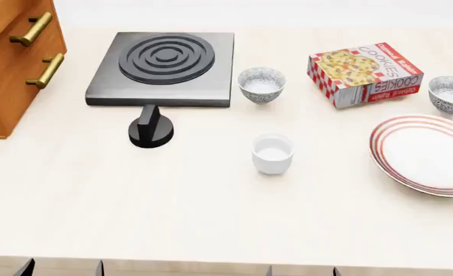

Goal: Pick the akita bowl next to the plate and place it on the plate.

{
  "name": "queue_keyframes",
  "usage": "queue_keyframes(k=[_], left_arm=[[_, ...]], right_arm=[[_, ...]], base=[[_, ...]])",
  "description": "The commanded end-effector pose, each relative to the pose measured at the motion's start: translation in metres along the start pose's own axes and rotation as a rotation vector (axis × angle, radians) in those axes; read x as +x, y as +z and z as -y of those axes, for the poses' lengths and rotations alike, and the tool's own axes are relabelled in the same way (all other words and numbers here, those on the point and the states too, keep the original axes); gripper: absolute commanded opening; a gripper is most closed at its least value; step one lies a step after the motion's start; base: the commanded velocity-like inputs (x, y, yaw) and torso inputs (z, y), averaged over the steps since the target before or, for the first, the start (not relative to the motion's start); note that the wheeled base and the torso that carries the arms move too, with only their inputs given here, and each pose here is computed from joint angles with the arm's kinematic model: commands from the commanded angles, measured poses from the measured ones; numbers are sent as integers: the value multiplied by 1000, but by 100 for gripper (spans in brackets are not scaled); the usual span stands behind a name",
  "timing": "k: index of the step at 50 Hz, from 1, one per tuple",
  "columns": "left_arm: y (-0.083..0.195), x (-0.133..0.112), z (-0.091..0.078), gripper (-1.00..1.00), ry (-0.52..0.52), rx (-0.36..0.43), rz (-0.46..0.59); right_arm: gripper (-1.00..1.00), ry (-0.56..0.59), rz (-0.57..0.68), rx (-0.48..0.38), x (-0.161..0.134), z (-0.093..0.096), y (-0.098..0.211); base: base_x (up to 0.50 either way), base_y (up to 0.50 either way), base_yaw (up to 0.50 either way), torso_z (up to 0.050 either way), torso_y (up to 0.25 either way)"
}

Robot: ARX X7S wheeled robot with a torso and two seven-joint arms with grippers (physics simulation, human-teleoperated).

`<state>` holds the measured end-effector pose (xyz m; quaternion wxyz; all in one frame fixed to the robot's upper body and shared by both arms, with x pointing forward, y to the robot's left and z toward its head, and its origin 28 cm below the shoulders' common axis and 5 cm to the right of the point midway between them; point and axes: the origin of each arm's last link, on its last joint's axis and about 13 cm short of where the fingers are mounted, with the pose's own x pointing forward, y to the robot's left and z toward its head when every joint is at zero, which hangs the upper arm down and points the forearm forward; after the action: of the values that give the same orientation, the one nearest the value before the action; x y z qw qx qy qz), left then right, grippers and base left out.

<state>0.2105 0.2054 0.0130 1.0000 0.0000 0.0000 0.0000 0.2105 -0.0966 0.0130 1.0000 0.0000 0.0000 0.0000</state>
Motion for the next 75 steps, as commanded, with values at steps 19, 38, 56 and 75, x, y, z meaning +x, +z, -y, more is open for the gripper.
queue_keyframes(k=[19, 38, 56, 75], left_arm=[[1, -1, -1, 100, -19, -25, -16], [51, 5, -17, 100, -12, -176, 5], [82, 33, -97, 100, 266, -421, 91], [70, 33, -102, 100, 311, -356, 121]], right_arm=[[100, 0, 3, 1, 2, 1, -1], [100, 50, 89, -26, -2, -6, 59], [100, 128, 275, 132, 0, -12, 149], [100, 101, 308, 162, 2, -3, 157]], base=[[0, 0, 0, 0, 0], [0, 0, 0, 0, 0], [0, 0, 0, 0, 0], [0, -130, 0, 0, 0]])
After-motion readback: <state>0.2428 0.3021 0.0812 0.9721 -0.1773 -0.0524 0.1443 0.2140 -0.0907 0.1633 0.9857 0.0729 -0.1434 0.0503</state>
